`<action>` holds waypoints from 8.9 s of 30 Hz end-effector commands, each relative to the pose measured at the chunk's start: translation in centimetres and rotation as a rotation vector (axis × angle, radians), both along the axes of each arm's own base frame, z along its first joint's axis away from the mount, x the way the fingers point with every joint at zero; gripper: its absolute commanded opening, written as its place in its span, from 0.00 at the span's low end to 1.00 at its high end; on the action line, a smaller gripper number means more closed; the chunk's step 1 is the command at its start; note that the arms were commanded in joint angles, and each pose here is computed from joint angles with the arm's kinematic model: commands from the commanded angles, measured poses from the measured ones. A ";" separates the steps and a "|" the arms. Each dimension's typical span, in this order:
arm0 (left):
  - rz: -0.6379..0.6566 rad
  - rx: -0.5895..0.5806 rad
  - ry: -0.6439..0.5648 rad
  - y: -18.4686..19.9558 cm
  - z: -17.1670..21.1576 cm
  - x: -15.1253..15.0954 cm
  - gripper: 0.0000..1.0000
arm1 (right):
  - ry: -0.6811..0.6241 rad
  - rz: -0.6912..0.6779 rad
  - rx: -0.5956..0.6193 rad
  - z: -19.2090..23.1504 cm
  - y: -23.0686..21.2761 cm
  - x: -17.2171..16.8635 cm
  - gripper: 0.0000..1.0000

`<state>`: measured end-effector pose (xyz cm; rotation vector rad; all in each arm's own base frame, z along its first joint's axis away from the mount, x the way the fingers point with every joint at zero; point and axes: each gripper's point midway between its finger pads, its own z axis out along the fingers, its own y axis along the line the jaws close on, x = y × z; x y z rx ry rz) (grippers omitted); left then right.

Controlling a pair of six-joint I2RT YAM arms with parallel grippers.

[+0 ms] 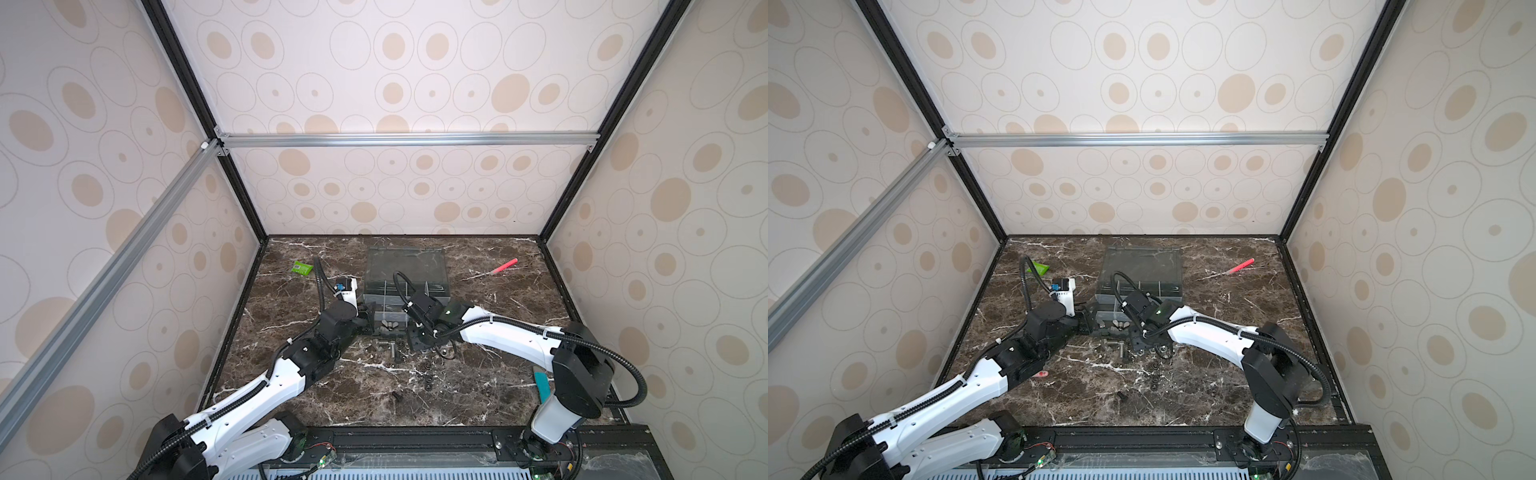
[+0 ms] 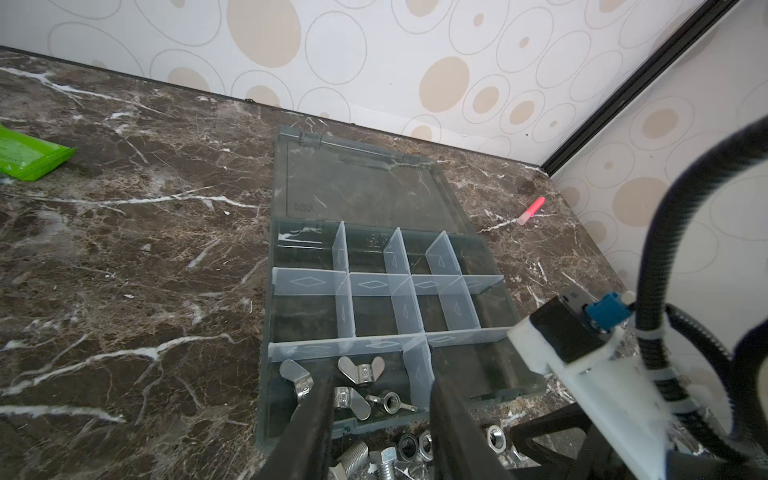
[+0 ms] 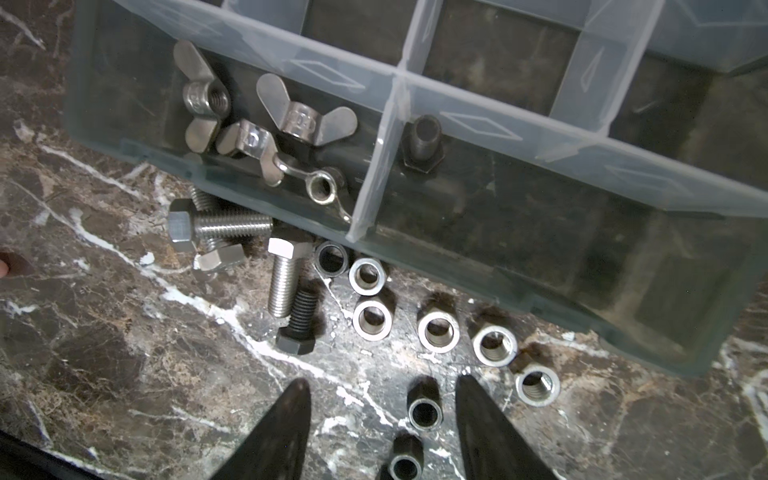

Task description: Sort the screws and nuts into containers

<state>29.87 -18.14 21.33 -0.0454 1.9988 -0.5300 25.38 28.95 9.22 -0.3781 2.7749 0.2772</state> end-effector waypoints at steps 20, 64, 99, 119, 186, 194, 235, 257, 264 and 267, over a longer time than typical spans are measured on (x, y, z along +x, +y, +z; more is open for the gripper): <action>0.027 -0.081 0.023 0.9 0.0 -1.0 0.39 | 0.077 0.085 -0.023 -3.3 4.4 -1.8 0.58; 0.038 -0.076 0.036 1.7 -1.0 -1.8 0.40 | 0.122 0.053 -0.078 -6.6 3.5 -3.0 0.49; 0.047 -0.071 0.025 1.6 -0.1 -1.4 0.40 | 0.123 0.110 -0.073 -6.3 4.4 -2.8 0.24; 0.042 -0.136 0.048 1.8 -1.5 -2.4 0.39 | -0.079 0.052 -0.069 1.8 -0.4 1.8 0.23; -0.176 -0.097 0.169 -3.1 -5.2 -4.7 0.38 | -0.092 -0.182 0.042 2.9 -5.7 2.3 0.60; -0.250 0.012 0.225 -4.9 -6.1 -6.4 0.39 | -0.073 -0.222 0.082 2.3 -6.5 1.0 0.60; -0.559 0.404 0.412 -9.8 -14.1 -15.7 0.42 | -0.052 -0.294 0.003 0.7 -10.5 -1.8 0.60; -0.637 0.416 0.471 -8.1 -16.0 -17.9 0.51 | -0.073 -0.385 -0.008 0.7 -11.4 -2.0 0.60; -0.645 0.403 0.496 -8.3 -16.9 -18.3 0.51 | -0.076 -0.381 -0.019 0.8 -11.4 -2.1 0.60; -0.653 0.417 0.524 -8.1 -18.0 -18.7 0.51 | -0.081 -0.387 -0.020 0.7 -11.5 -2.3 0.60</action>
